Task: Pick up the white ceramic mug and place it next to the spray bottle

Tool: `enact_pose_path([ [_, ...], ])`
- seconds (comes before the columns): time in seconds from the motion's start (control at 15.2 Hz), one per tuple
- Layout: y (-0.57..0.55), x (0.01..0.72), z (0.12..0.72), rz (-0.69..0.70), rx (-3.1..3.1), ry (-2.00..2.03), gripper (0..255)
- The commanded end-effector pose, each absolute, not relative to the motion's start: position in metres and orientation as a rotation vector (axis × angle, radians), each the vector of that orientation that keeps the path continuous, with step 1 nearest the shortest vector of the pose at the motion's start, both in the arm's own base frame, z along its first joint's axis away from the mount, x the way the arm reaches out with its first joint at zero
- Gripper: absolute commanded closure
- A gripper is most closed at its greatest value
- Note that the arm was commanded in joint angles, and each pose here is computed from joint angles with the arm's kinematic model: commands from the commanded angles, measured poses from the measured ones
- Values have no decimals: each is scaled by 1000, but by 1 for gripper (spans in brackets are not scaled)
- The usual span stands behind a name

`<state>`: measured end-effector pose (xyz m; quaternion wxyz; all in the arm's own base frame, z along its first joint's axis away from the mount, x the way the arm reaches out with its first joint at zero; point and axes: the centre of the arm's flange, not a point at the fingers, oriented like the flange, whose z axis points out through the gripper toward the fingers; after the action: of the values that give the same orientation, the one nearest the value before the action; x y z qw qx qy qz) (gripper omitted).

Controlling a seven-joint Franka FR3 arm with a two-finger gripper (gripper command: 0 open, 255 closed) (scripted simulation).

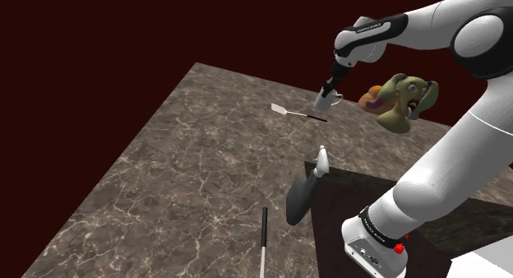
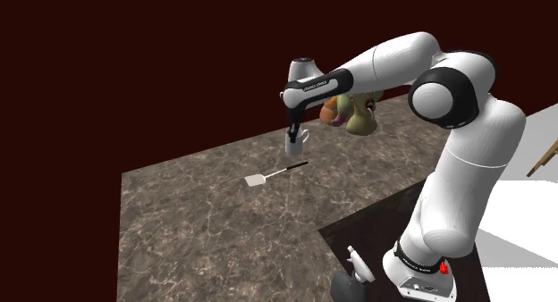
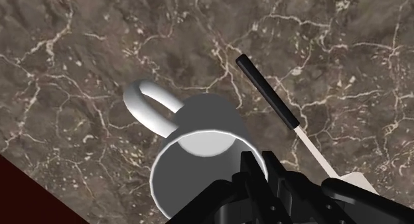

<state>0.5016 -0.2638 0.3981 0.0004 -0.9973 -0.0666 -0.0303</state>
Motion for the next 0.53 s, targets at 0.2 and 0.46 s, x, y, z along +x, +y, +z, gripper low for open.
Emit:
enact_pose_path([
  [0.2,-263,502,424,-95,-3132,-209,255],
  [0.46,-263,502,445,-95,-3132,-209,255],
])
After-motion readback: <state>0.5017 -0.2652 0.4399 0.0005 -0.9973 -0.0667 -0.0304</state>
